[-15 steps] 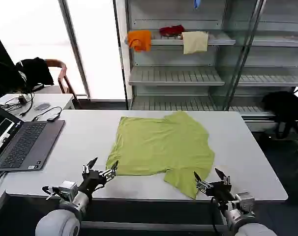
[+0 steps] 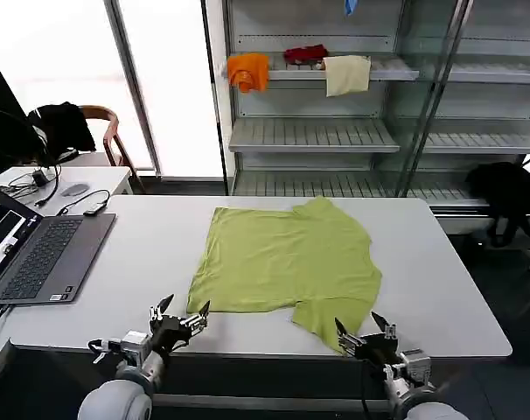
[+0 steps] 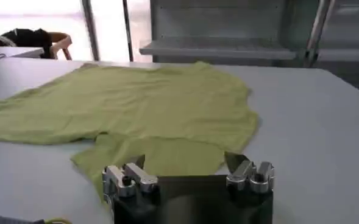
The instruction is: Fold and organize the clothes.
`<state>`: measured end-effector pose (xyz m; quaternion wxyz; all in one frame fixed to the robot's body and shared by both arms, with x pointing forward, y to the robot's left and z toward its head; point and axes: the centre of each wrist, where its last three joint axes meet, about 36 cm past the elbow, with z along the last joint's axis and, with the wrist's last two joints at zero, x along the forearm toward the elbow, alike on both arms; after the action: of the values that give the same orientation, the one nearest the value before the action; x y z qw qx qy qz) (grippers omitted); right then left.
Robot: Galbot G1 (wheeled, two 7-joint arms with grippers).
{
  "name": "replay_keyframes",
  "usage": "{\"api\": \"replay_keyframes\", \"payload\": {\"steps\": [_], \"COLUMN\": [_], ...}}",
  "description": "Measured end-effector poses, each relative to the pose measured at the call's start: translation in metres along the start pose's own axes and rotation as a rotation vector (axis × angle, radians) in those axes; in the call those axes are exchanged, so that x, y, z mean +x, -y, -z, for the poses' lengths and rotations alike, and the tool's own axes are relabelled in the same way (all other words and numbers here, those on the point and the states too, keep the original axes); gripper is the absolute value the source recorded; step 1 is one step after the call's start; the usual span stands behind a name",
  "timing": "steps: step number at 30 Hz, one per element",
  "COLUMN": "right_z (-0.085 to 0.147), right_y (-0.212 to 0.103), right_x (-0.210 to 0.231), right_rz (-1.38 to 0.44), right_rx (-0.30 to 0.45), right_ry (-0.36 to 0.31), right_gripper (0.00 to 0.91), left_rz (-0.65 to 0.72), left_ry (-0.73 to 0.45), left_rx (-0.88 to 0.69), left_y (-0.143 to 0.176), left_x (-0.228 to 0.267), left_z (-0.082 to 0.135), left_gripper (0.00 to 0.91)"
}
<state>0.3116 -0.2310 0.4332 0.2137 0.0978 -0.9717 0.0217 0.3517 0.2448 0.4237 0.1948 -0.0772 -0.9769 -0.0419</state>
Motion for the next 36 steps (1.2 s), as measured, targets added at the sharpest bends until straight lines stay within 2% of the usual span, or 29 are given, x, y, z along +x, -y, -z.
{"api": "replay_keyframes", "payload": {"steps": [10, 11, 12, 13, 14, 15, 16, 17, 18, 19, 20, 21, 23, 25, 36], "right_z": [-0.006, -0.006, -0.007, -0.008, -0.008, -0.009, -0.009, -0.01, -0.01, -0.011, -0.011, -0.012, -0.012, -0.012, -0.009], "right_y": [-0.004, -0.004, -0.004, -0.004, -0.004, -0.004, -0.004, -0.004, -0.004, -0.005, -0.005, -0.005, -0.006, -0.006, -0.007], "right_x": [-0.003, -0.003, -0.003, -0.003, -0.003, -0.004, -0.004, -0.004, -0.004, -0.004, -0.004, -0.003, -0.003, -0.003, -0.001], "right_rz": [0.0, 0.001, 0.001, 0.001, 0.001, 0.002, 0.002, 0.002, 0.003, 0.004, 0.005, 0.005, 0.007, 0.007, 0.014], "right_rx": [0.014, 0.015, 0.016, 0.017, 0.018, 0.02, 0.021, 0.022, 0.023, 0.024, 0.023, 0.024, 0.024, 0.024, 0.018], "right_ry": [-0.015, -0.017, -0.018, -0.019, -0.02, -0.021, -0.022, -0.022, -0.023, -0.023, -0.023, -0.022, -0.021, -0.018, 0.011], "right_gripper": [0.907, 0.897, 0.856, 0.776, 0.665, 0.554, 0.494, 0.353, 0.282, 0.222, 0.121, 0.101, 0.02, 0.0, 0.0], "left_rz": [0.025, 0.025, 0.025, 0.024, 0.023, 0.022, 0.021, 0.018, 0.016, 0.015, 0.014, 0.013, 0.011, 0.009, -0.009], "left_ry": [-0.027, -0.028, -0.029, -0.03, -0.03, -0.03, -0.03, -0.03, -0.03, -0.03, -0.029, -0.029, -0.03, -0.03, -0.031], "left_rx": [-0.014, -0.014, -0.014, -0.014, -0.014, -0.013, -0.013, -0.014, -0.014, -0.015, -0.016, -0.017, -0.019, -0.021, -0.031], "left_y": [-0.006, -0.006, -0.006, -0.006, -0.005, -0.004, -0.003, -0.002, -0.001, -0.001, 0.0, 0.0, 0.001, 0.001, 0.003], "left_x": [-0.008, -0.008, -0.008, -0.008, -0.008, -0.008, -0.008, -0.008, -0.008, -0.008, -0.009, -0.009, -0.009, -0.008, -0.005], "left_z": [-0.012, -0.014, -0.014, -0.015, -0.015, -0.016, -0.016, -0.017, -0.017, -0.017, -0.017, -0.017, -0.017, -0.018, -0.019], "left_gripper": [0.907, 0.887, 0.867, 0.836, 0.776, 0.675, 0.635, 0.564, 0.544, 0.484, 0.322, 0.202, 0.05, 0.01, 0.0]}}
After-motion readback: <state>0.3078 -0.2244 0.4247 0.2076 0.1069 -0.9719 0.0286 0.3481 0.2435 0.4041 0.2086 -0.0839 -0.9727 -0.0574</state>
